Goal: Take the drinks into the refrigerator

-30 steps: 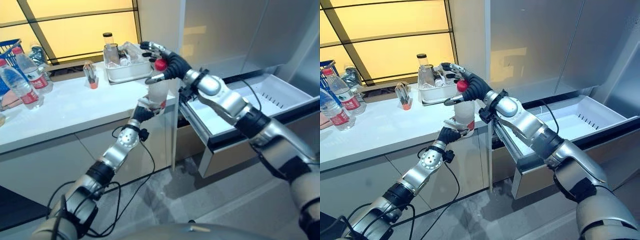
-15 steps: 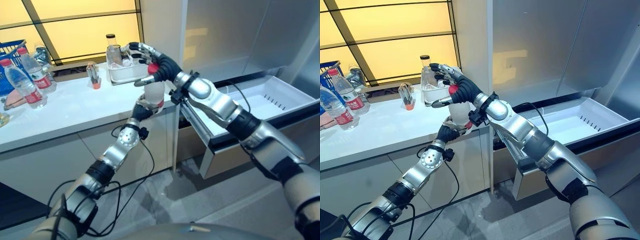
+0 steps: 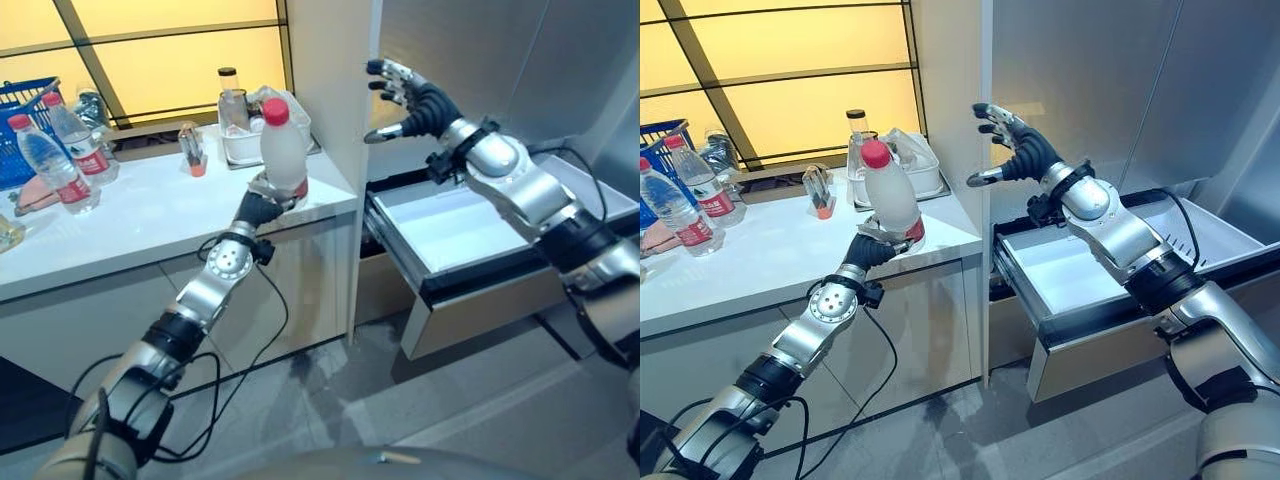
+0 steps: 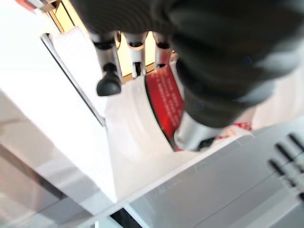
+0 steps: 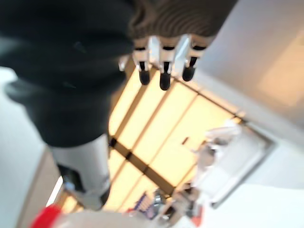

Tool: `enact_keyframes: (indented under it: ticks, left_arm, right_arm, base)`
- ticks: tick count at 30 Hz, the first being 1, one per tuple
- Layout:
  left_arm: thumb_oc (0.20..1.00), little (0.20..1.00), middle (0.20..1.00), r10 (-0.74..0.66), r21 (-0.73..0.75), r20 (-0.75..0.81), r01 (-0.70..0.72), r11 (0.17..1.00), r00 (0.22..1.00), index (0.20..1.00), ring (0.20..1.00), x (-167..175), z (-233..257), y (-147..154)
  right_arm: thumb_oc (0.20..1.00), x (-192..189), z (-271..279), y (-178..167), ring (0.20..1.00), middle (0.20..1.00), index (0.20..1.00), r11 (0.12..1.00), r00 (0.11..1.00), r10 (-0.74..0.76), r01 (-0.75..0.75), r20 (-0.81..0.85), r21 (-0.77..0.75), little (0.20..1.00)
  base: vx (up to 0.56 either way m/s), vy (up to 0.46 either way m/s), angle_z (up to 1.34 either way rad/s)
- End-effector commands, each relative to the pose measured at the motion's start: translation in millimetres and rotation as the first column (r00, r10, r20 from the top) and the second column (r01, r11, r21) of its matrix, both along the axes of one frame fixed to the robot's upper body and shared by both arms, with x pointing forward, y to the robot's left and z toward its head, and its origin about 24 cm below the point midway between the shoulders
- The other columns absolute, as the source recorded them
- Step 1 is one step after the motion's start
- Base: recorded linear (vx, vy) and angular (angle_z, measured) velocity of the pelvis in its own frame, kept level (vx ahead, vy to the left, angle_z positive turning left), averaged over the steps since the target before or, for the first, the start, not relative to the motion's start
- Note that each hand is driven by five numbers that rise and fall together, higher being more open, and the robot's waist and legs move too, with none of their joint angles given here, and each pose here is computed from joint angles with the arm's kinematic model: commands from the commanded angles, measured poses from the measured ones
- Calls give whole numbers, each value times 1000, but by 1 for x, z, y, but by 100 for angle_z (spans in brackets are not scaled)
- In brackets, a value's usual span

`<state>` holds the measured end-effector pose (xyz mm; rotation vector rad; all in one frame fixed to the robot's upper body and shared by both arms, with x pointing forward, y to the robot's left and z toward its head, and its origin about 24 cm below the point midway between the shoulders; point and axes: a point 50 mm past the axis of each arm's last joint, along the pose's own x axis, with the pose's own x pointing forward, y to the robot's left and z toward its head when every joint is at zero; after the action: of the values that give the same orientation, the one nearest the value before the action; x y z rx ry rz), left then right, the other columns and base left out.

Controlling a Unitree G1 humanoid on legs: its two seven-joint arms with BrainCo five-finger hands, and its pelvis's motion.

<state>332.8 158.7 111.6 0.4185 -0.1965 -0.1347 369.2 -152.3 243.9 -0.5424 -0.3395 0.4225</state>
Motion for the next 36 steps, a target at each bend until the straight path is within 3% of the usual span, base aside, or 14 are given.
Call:
enact_keyframes:
  ticks: [1,10,16,21,28,34,36]
  left_arm:
    - [200,200,200,-117,-41,329,138,990,937,200,200,6,86,-16]
    - [200,200,200,-179,-60,364,214,975,914,200,200,1,95,-31]
    - [200,200,200,-227,-107,328,274,956,917,200,200,2,91,-44]
    - [200,200,200,-294,-164,269,345,924,917,200,200,3,83,-56]
    - [200,200,200,-376,-124,214,407,905,901,200,200,2,77,-66]
    - [200,200,200,-386,-144,198,416,898,901,200,200,7,77,-76]
    - [247,247,247,-382,-149,190,411,900,905,247,247,9,75,-78]
  right_arm:
    - [1000,7,30,-3,1000,1000,1000,997,999,-2,6,44,-80,1000]
    - [1000,14,24,4,1000,1000,1000,996,1000,2,-2,9,-85,1000]
    - [1000,13,9,11,1000,1000,1000,998,997,52,-51,-48,23,1000]
    - [1000,17,25,25,1000,1000,1000,998,998,68,-68,-10,-6,1000]
    - [1000,10,26,52,1000,1000,1000,979,983,182,-185,-34,-84,1000]
    - [1000,8,26,71,1000,1000,1000,971,973,229,-230,-26,-60,1000]
    - [1000,7,25,73,1000,1000,1000,971,973,231,-232,-25,-51,1000]
  base:
    - [0,0,0]
    - [9,0,0]
    - [-7,-1,0]
    - [10,-2,0]
    - [0,0,0]
    - [0,0,0]
    - [0,0,0]
